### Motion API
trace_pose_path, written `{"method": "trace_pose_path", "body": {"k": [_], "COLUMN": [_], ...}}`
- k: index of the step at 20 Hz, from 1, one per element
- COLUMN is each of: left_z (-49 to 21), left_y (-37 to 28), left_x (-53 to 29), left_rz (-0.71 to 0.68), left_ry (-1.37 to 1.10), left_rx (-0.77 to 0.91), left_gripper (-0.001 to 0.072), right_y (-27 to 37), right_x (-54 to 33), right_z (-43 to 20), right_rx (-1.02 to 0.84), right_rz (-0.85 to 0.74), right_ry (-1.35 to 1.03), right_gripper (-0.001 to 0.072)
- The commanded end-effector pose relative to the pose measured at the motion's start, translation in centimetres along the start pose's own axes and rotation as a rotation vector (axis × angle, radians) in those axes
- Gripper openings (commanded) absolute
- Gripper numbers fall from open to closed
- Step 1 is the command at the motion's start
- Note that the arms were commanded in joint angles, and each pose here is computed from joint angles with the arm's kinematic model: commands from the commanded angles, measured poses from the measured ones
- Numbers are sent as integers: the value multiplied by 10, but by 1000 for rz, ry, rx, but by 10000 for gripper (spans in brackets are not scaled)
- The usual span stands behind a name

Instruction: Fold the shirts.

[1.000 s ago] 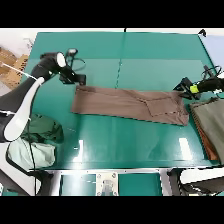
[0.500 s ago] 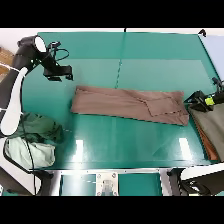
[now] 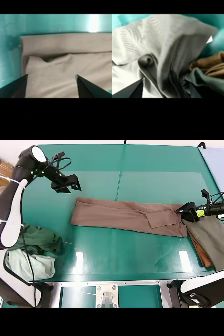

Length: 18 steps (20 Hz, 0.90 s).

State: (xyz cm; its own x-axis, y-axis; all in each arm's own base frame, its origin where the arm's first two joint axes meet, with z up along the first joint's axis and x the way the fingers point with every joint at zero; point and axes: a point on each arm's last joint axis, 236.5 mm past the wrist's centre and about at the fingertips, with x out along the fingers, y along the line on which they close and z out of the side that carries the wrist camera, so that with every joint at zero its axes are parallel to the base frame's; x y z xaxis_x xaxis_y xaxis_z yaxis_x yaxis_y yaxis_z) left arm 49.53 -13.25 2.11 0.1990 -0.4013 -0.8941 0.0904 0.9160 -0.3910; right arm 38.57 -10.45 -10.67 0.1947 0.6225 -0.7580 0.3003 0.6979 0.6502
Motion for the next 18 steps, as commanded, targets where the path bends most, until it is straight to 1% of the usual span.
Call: {"method": "trace_pose_path", "body": {"k": [1,4,8,10,13,16,18], "left_z": [-6,-12,-9,-8,-9,-9,-8], "left_y": [-7,-6,-6,-7,-8,-11,-11], "left_x": [-1,-1,-1,-1,-1,-1,-1], "left_rz": [-29,-29,-29,-30,-37,-48,-49], "left_ry": [27,49,37,36,37,38,36], "left_rx": [10,11,10,10,8,7,8], "left_gripper": [669,669,669,669,670,670,670], "right_y": [-21,-48,-84,-69,-12,27,42], "right_x": [-14,-46,-81,-88,-117,-152,-169], "right_z": [8,10,-4,-5,15,24,24], "right_rx": [31,110,219,219,114,44,16], "right_rz": [-54,-49,-10,68,201,157,93], "right_ry": [-29,-99,-161,-162,-197,-242,-261], "right_gripper": [648,648,648,648,648,648,648]}}
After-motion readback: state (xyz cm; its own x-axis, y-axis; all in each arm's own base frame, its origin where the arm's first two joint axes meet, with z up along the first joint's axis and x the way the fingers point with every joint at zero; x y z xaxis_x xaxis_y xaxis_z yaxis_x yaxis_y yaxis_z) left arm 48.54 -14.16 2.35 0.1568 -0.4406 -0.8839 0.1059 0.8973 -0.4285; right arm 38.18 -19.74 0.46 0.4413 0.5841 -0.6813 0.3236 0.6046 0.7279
